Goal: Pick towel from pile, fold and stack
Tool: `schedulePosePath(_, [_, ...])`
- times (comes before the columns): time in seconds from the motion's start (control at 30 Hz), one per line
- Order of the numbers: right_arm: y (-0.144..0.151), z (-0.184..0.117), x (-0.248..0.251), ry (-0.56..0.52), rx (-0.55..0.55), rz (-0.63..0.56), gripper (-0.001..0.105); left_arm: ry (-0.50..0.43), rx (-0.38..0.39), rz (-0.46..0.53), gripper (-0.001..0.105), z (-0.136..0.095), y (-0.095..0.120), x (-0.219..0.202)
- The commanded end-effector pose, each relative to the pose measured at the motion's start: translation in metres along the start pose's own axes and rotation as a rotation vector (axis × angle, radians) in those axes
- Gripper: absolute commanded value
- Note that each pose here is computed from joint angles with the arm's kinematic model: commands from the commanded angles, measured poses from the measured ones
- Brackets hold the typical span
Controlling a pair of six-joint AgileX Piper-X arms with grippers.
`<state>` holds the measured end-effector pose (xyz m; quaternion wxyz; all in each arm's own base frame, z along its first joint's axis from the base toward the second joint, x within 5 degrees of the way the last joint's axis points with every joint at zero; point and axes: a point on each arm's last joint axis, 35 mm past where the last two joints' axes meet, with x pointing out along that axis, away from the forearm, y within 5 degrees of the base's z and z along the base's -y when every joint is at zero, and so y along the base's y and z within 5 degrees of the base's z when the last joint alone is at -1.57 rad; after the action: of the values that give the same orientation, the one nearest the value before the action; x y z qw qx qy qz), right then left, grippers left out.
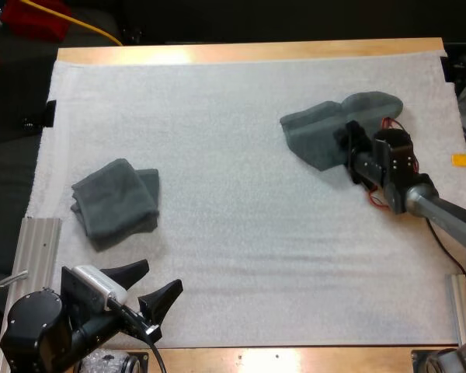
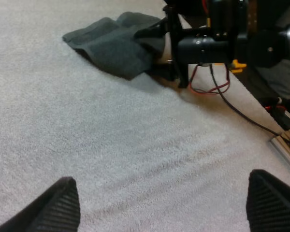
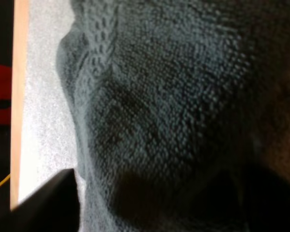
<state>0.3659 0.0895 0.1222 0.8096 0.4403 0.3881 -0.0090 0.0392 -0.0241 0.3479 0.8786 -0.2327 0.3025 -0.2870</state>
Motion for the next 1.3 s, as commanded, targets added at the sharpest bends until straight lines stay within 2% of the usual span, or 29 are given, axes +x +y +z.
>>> schedulePosePath(0.0, [0.004, 0.002, 0.003, 0.003, 0.001, 0.024, 0.047, -0.002, -0.002, -0.017, 0.069, 0.001, -0.002, -0.002])
schedulePosePath(0.27, [0.020, 0.008, 0.009, 0.089, -0.026, 0.119, 0.002, -0.001, -0.002, -0.018, 0.069, 0.001, -0.002, -0.002])
schedulePosePath(0.33, [0.028, 0.010, 0.005, 0.102, -0.078, 0.156, 0.002, 0.001, -0.002, -0.023, 0.069, 0.001, -0.003, -0.002])
schedulePosePath(0.47, [0.056, 0.011, -0.017, 0.105, -0.343, 0.209, 0.002, 0.001, -0.002, -0.023, 0.069, 0.001, -0.003, -0.002])
schedulePosePath(0.57, [0.083, 0.014, -0.045, 0.075, -0.564, 0.180, 0.002, 0.001, -0.002, -0.023, 0.069, 0.001, -0.003, -0.002])
schedulePosePath(0.6, [0.087, 0.015, -0.051, 0.074, -0.593, 0.170, 0.002, 0.001, -0.002, -0.023, 0.069, 0.001, -0.003, -0.002])
schedulePosePath(0.67, [0.107, 0.020, -0.076, 0.058, -0.757, 0.140, 0.002, 0.001, -0.002, -0.023, 0.069, 0.001, -0.003, -0.002])
schedulePosePath(0.87, [0.154, 0.029, -0.126, 0.071, -1.076, 0.067, 0.002, 0.001, -0.002, -0.023, 0.069, 0.001, -0.003, -0.002])
schedulePosePath(0.97, [0.170, 0.026, -0.143, 0.136, -1.189, 0.029, 0.002, 0.001, -0.002, -0.023, 0.069, 0.001, -0.003, -0.002])
schedulePosePath(1.1, [0.183, 0.017, -0.157, 0.208, -1.260, 0.030, 0.002, 0.001, -0.002, -0.023, 0.069, 0.001, -0.003, -0.002])
schedulePosePath(1.2, [0.188, 0.000, -0.161, 0.274, -1.325, 0.044, 0.002, 0.001, -0.002, -0.023, 0.069, 0.001, -0.003, -0.002])
schedulePosePath(1.27, [0.189, -0.020, -0.161, 0.356, -1.384, 0.049, 0.002, 0.001, -0.002, -0.023, 0.069, 0.001, -0.003, -0.002])
